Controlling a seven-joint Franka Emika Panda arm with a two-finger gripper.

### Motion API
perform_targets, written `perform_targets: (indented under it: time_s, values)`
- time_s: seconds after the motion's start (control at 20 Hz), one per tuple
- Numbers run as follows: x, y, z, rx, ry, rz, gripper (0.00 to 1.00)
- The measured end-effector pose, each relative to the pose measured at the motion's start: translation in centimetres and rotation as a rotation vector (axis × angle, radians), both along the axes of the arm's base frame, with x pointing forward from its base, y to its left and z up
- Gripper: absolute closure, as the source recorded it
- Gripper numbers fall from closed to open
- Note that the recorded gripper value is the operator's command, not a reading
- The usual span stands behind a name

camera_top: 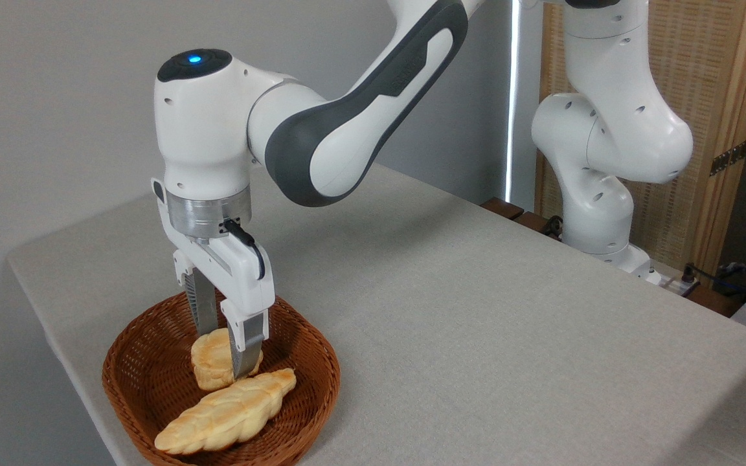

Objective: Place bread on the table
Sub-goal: 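Close the gripper on the small round bread roll, then lift the roll out of the basket and carry it beside the basket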

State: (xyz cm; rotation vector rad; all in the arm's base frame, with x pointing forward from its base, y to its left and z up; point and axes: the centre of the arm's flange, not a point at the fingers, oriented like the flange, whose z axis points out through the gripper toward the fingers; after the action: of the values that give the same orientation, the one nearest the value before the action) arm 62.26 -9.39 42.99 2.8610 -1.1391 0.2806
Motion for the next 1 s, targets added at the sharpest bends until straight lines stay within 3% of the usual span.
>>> perform_targets:
  time_s: [0.2,0.25,0.75,1.0]
  values:
    - [0.1,-0.1,-0.2,0.033,-0.006,-0.020,0.60]
    - [0.1,-0.1,-0.2,0.034,-0.006,-0.021,0.62]
    - [0.2,-0.1,0.1,0.034,-0.011,-0.023,0.57]
    - [0.0,0.0,2.3,0.036,-0.038,-0.020,0.54]
